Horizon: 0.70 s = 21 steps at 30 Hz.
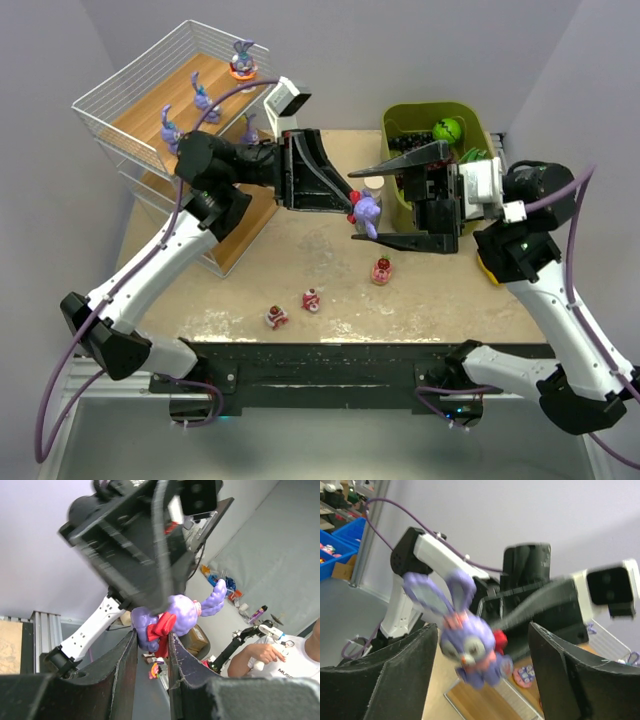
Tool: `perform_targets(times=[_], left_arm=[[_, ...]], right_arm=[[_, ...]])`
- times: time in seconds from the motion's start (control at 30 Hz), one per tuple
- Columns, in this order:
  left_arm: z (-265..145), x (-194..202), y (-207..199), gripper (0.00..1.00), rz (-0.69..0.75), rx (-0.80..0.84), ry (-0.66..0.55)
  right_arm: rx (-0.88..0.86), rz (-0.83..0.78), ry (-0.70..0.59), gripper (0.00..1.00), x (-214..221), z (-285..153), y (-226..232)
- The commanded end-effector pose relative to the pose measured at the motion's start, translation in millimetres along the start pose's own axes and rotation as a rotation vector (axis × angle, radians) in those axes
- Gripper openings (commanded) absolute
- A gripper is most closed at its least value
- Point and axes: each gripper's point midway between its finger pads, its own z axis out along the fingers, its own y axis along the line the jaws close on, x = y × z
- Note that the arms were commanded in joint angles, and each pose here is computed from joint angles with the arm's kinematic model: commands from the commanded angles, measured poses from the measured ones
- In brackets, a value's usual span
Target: Place and organize the plastic toys onto the shelf
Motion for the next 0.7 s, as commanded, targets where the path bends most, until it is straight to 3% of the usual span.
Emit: perform_targets(times=[0.0,0.67], left_arm=[[0.1,1.1,16.8,0.00,-0.079,-0.025,-0.021],[-0.2,-2.2,5.2,0.00,-0.063,0.003,-0.039]], right_arm=[[0.000,-0.116,-0.082,0.82,-41.1,-1.8,9.9],[0.043,-0.068,0.012,0.86,-5.8,-1.7,-2.4]])
